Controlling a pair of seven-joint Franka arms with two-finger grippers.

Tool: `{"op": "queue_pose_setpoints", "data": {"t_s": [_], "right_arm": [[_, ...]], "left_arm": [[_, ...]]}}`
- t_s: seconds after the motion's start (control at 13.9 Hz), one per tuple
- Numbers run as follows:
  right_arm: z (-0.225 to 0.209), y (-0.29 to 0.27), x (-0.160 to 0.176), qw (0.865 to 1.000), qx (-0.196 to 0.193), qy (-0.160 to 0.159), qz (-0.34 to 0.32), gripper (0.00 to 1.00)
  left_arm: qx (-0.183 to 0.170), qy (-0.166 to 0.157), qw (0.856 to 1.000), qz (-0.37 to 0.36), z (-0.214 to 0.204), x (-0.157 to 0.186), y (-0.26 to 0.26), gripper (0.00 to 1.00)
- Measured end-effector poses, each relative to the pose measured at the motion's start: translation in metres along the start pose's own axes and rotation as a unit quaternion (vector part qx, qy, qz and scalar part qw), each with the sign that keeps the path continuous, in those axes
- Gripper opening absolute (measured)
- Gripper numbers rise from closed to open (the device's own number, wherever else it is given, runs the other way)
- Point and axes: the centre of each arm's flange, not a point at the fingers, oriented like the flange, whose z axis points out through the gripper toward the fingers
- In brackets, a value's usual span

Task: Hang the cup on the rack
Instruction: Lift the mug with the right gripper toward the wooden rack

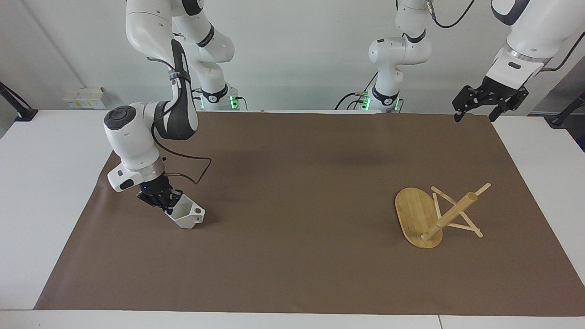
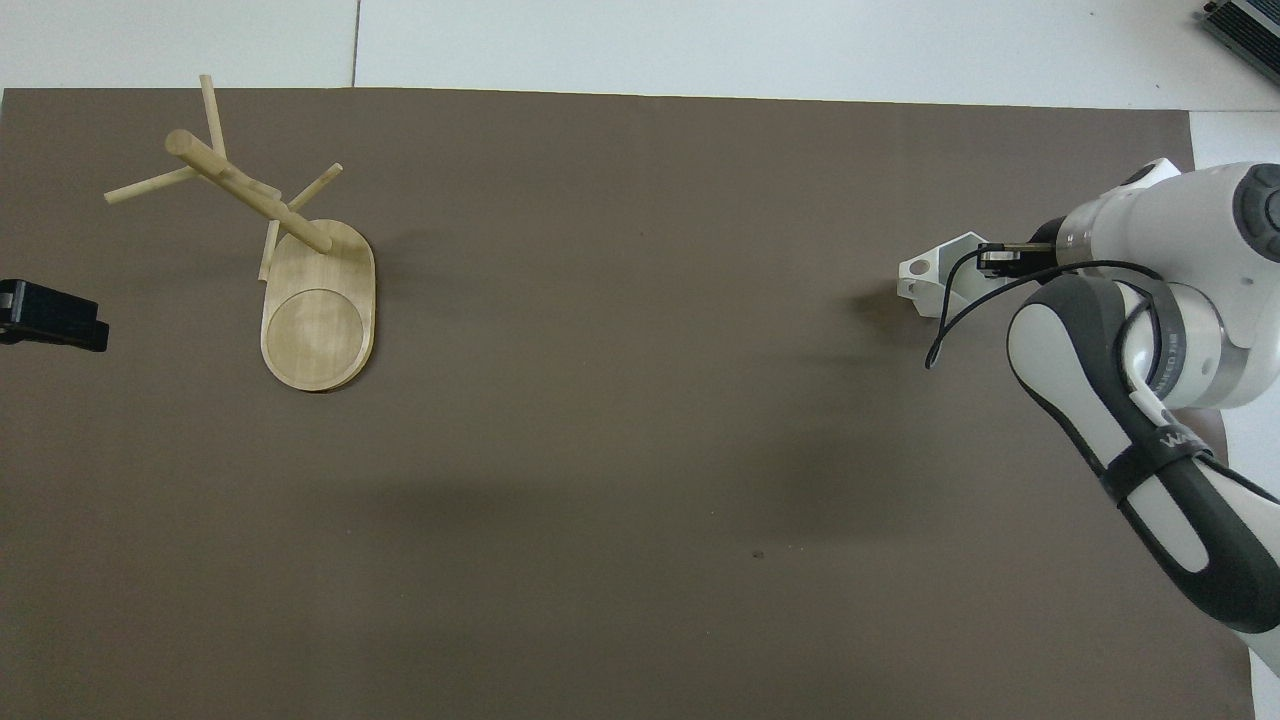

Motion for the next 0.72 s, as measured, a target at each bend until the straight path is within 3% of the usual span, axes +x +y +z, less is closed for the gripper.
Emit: {"op": "queue_pose_setpoints", "data": {"t_s": [0.36, 0.58, 0.72], "right_arm": [[-0.088, -0.012, 0.018, 0.999, 0.0, -0.045, -0.009, 0.04], [-0.127, -0.03, 0.017, 0.999, 0.004, -0.04, -0.023, 0.04], [-0.129, -0.048, 0.015, 0.998, 0.017, -0.04, -0.034, 0.04]], "left_arm": [[0.0, 0.0, 1.0, 0.0, 0.0, 0.0, 0.0, 1.0], [0.0, 0.0, 1.0, 0.0, 0.0, 0.0, 0.0, 1.0], [0.0, 0.0, 1.0, 0.0, 0.0, 0.0, 0.0, 1.0]]}}
